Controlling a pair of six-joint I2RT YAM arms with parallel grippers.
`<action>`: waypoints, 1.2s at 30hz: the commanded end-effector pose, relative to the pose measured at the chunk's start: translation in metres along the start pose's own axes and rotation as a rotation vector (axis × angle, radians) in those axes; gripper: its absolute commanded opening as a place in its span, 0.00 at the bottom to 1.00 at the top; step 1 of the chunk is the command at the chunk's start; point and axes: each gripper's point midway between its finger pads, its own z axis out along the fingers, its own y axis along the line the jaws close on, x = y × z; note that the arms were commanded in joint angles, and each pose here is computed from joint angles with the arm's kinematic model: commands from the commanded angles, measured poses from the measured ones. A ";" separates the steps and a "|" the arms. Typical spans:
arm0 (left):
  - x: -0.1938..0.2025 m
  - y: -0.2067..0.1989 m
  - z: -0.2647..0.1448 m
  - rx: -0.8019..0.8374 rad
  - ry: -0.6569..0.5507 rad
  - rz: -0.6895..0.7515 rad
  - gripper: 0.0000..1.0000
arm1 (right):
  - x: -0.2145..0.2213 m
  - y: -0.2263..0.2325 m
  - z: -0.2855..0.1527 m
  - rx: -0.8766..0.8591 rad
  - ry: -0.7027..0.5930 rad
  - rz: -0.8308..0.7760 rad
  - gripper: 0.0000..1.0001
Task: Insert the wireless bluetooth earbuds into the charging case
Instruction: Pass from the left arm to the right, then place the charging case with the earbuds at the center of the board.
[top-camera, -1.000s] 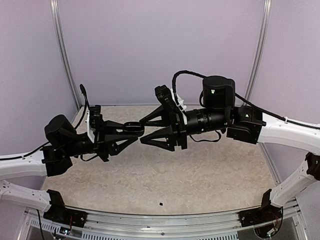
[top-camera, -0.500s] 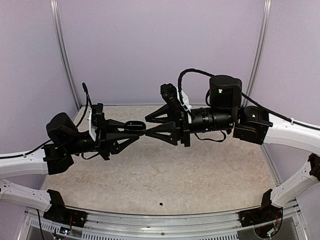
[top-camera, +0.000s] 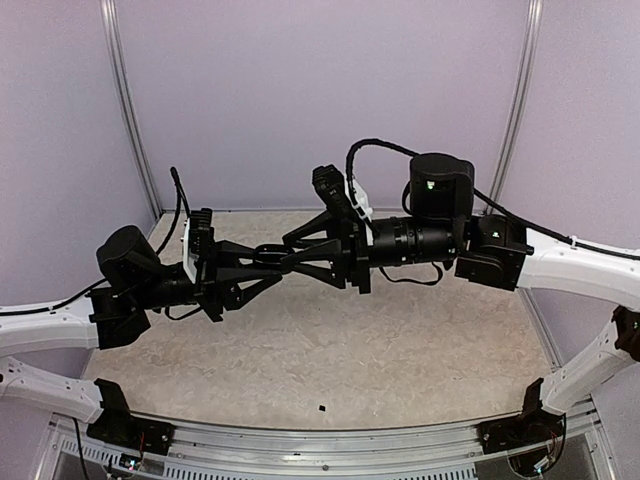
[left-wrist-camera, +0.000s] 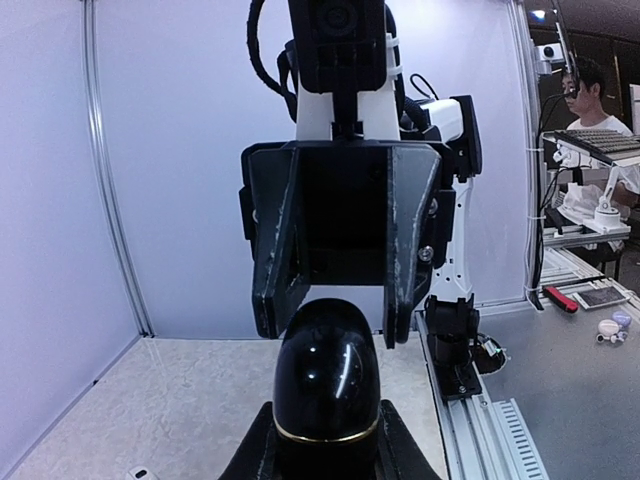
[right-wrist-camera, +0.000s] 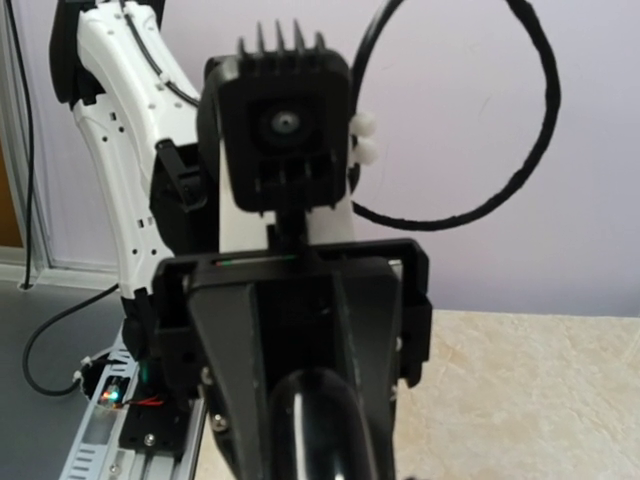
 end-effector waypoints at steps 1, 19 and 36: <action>-0.018 0.001 0.003 -0.003 -0.041 0.031 0.02 | 0.008 -0.001 0.006 -0.003 0.002 0.029 0.38; -0.015 0.007 -0.002 -0.061 -0.038 0.037 0.19 | 0.009 -0.008 0.001 0.007 -0.006 0.065 0.19; 0.012 0.068 -0.045 -0.444 -0.005 -0.108 0.99 | 0.060 -0.106 -0.050 0.206 0.062 0.281 0.16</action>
